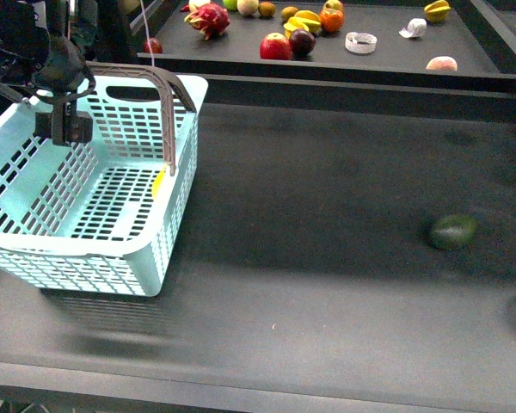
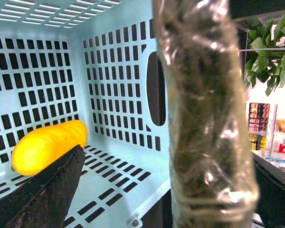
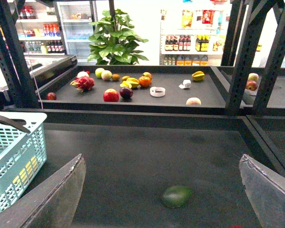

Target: Pick mango with right arm and hold basket with left

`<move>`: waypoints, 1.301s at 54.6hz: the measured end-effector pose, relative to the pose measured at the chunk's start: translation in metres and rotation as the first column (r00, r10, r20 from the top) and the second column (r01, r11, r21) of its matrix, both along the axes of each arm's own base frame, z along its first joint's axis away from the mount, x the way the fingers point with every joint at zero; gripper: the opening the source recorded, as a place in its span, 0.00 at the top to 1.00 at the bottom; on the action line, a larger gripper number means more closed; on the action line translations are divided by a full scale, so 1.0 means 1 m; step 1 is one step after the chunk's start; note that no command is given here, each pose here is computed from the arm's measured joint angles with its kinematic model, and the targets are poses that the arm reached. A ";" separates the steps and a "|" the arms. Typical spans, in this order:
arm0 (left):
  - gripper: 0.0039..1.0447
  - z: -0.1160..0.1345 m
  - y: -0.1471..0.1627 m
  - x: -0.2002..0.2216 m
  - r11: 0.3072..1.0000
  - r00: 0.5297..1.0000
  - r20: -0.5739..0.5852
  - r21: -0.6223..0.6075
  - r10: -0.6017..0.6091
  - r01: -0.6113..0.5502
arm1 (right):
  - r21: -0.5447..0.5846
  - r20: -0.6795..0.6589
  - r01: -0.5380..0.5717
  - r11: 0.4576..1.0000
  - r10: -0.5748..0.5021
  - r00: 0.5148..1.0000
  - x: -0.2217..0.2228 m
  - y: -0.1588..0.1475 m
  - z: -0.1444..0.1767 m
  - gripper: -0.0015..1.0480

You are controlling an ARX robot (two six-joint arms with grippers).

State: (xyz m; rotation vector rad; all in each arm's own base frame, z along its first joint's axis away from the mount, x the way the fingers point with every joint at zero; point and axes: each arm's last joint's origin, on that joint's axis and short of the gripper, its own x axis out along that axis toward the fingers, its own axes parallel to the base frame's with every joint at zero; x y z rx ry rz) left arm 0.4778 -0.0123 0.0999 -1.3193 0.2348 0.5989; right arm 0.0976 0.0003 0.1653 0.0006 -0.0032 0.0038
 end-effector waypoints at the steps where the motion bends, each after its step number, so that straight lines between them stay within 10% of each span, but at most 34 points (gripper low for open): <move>1: 0.07 0.001 0.001 -0.002 1.000 1.000 0.002 0.002 0.001 -0.001 | 0.000 0.000 0.000 1.000 0.000 1.000 0.000 0.000 0.000 0.08; 55: 0.08 0.072 0.103 -0.239 0.927 0.963 -0.011 0.273 0.269 -0.256 | 0.000 0.000 0.000 1.000 0.000 1.000 0.000 0.000 0.000 0.08; 71: 0.12 0.074 0.104 -0.246 0.931 0.988 0.025 0.334 0.151 -0.150 | 0.000 0.000 0.000 1.000 0.000 1.000 0.000 0.000 0.000 0.08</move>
